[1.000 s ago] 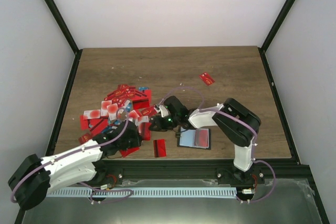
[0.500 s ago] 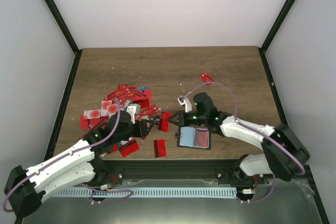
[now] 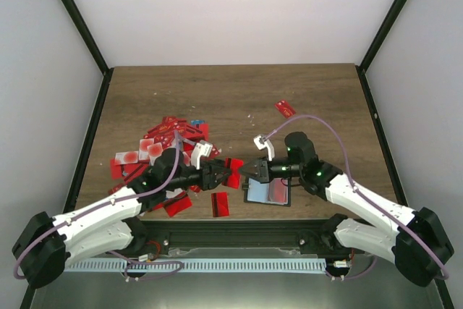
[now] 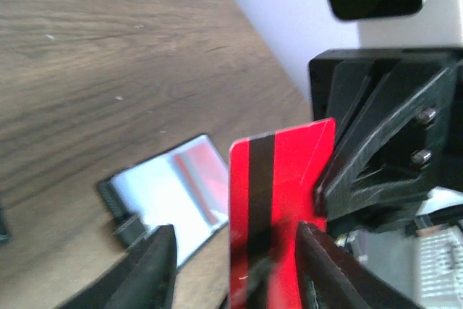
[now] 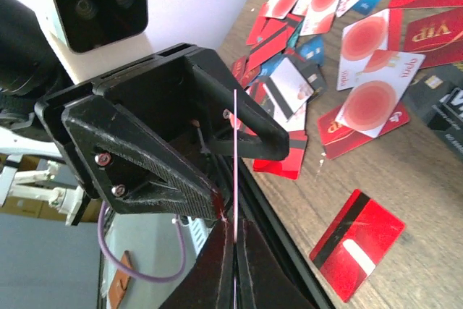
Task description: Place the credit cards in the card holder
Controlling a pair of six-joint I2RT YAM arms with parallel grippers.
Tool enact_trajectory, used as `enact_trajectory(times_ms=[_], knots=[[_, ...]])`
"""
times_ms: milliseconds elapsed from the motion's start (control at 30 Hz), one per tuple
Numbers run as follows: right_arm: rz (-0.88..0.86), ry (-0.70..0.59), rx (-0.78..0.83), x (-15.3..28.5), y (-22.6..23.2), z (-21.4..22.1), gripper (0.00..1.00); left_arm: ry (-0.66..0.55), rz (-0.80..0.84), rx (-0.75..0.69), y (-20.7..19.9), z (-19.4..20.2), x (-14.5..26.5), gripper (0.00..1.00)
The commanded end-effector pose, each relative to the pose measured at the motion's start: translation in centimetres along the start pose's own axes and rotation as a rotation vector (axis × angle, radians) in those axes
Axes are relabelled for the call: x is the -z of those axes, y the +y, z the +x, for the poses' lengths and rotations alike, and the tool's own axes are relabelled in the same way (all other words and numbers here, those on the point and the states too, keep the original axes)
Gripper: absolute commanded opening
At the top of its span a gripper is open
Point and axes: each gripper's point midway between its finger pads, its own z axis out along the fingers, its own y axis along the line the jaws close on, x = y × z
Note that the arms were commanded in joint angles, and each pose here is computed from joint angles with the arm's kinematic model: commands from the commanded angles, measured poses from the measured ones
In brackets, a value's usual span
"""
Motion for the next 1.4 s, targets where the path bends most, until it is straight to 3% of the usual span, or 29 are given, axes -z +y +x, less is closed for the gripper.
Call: enact_trajectory(times_ms=[0,167,200,333,467,800,1100,1233,1300,1367], knots=[[-0.093,0.036,0.047,0.6,2.2,0.3,0.01,-0.021,0.176,-0.074,-3.1,-0.4,0.4,0.36],[-0.122,0.042,0.061,0.7,2.9,0.2,0.01,-0.054,0.243,-0.081,-4.3,-0.7,0.9,0.05],[-0.125,0.042,0.063,0.7,3.0,0.2,0.01,-0.058,0.243,-0.076,-4.3,-0.8,1.0,0.04],[-0.142,0.038,0.065,0.7,3.3,0.1,0.24,-0.105,0.248,-0.028,-4.4,-1.7,1.2,0.04],[-0.179,0.04,0.066,0.7,3.6,0.4,0.28,-0.166,0.299,0.015,-5.3,-2.6,2.1,0.04],[-0.259,0.027,0.093,1.3,5.3,0.2,0.17,-0.227,0.27,0.052,-4.8,-3.5,2.6,0.04],[-0.269,0.02,0.099,1.1,5.6,-0.5,0.14,-0.217,0.286,0.066,-4.7,-3.4,1.7,0.04],[-0.235,0.003,0.093,1.0,5.2,-0.8,0.03,-0.215,0.284,0.07,-4.5,-3.3,1.6,0.04],[-0.173,-0.013,0.072,1.0,4.3,-1.0,0.01,-0.212,0.273,0.067,-4.2,-3.1,1.5,0.07],[-0.06,-0.019,0.016,1.1,2.3,-0.8,0.01,-0.205,0.235,0.068,-3.4,-2.9,1.2,0.25]])
